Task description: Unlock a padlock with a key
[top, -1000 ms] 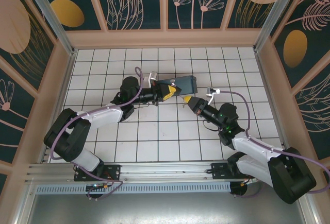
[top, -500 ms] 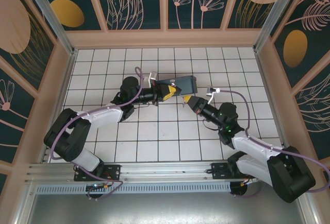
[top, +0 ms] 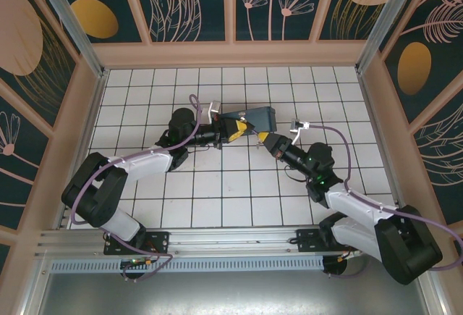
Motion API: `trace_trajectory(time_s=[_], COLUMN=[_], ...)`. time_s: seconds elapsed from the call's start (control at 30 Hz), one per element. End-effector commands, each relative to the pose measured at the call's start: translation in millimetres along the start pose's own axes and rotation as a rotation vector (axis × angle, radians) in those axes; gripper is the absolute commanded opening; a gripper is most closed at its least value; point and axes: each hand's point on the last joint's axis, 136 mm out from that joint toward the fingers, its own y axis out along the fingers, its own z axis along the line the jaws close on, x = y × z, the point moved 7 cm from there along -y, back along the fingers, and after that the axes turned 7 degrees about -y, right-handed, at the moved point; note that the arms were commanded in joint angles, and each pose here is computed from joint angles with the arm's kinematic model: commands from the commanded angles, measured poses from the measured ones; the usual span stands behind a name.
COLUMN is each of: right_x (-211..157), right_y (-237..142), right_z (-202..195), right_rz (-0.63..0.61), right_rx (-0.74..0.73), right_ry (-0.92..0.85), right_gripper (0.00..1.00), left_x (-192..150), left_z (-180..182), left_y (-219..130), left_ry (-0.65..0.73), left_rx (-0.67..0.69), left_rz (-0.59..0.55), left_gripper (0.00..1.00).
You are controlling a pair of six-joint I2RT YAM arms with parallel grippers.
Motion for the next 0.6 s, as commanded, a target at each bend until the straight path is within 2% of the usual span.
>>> trace_trajectory(time_s=[0.0, 0.57], right_x=[12.6, 18.7], right_y=[5.5, 7.2], right_z=[15.6, 24.0], right_rz=[-0.030, -0.044], right_rx=[0.065, 0.087], right_ry=[-0.055, -0.070], right_gripper=[0.00, 0.00], left_x=[-1.2, -2.8], left_z=[-25.9, -26.9], left_y=[-6.1, -7.1], left_ry=[0.105, 0.116], left_rx=[-0.108, -0.108], left_rz=[-0.005, 0.004], left_gripper=[0.00, 0.00])
